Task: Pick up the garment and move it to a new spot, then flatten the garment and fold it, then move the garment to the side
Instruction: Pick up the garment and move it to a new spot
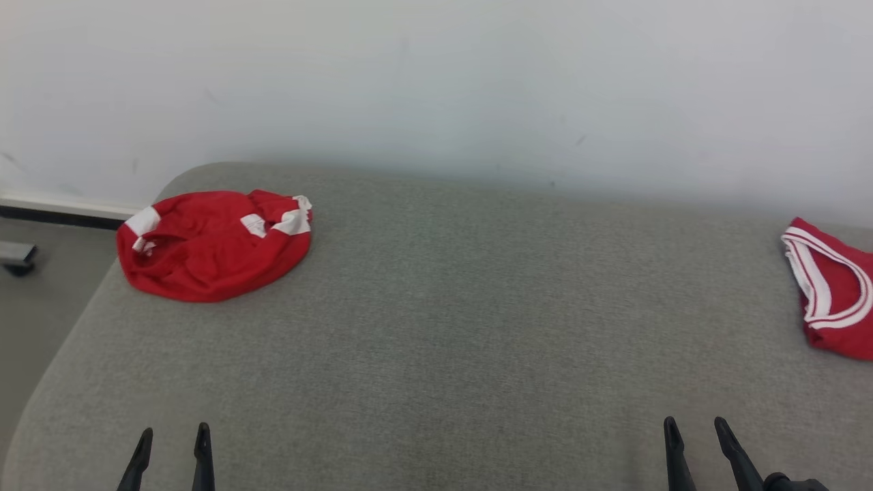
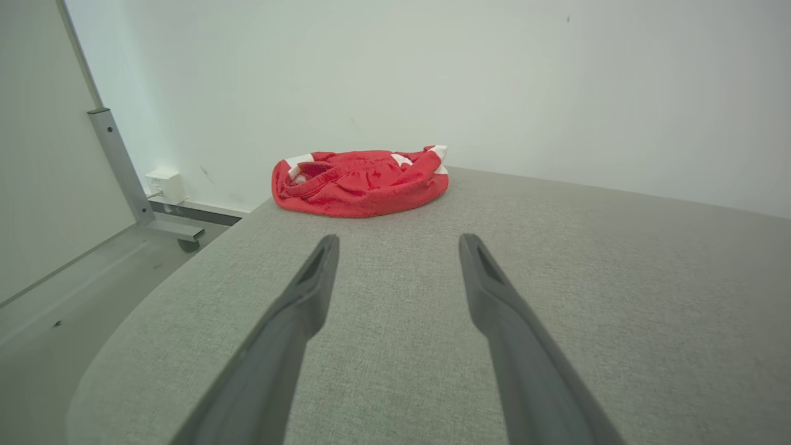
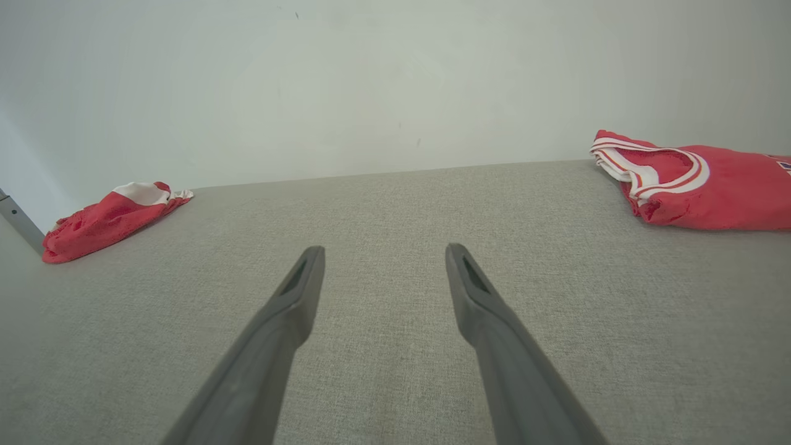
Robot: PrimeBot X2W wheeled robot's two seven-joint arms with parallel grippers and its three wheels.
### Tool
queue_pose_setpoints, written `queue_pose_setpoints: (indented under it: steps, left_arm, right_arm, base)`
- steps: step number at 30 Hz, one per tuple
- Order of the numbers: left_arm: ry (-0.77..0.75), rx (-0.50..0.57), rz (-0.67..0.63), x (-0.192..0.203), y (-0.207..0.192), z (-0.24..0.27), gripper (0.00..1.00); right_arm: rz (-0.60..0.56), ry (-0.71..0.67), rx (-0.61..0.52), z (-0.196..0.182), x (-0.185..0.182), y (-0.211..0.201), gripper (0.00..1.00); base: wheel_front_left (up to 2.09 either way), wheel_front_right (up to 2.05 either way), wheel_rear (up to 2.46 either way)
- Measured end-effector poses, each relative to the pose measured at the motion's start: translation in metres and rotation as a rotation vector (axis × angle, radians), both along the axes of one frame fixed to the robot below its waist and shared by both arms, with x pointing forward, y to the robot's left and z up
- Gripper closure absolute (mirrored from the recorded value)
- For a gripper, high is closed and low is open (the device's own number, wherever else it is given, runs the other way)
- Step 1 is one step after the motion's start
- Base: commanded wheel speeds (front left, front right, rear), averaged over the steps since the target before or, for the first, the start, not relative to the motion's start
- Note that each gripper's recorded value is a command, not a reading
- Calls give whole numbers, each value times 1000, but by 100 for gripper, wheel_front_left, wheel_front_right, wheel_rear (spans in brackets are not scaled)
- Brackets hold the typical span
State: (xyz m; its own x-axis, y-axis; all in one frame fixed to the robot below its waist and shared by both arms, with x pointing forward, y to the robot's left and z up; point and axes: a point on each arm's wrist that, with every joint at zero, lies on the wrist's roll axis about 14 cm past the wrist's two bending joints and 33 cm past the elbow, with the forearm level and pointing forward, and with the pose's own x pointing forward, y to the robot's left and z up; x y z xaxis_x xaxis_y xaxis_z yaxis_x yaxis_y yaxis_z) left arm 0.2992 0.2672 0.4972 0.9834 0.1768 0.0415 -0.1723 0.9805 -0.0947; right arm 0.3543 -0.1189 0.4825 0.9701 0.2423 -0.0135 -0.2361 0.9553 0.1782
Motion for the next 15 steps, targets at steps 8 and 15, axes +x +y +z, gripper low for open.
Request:
queue_pose_setpoints:
  steps: [8, 15]
  left_arm:
    - [5, 2, 139, -35, 34, 0, 0]
    - [15, 0, 262, -70, 61, -2, 0]
  right_arm:
    - [127, 11, 2, -4, 12, 42, 0]
    - [243, 13, -1, -5, 22, 82, 0]
  base:
    - [0, 0, 0]
    - [0, 0, 0]
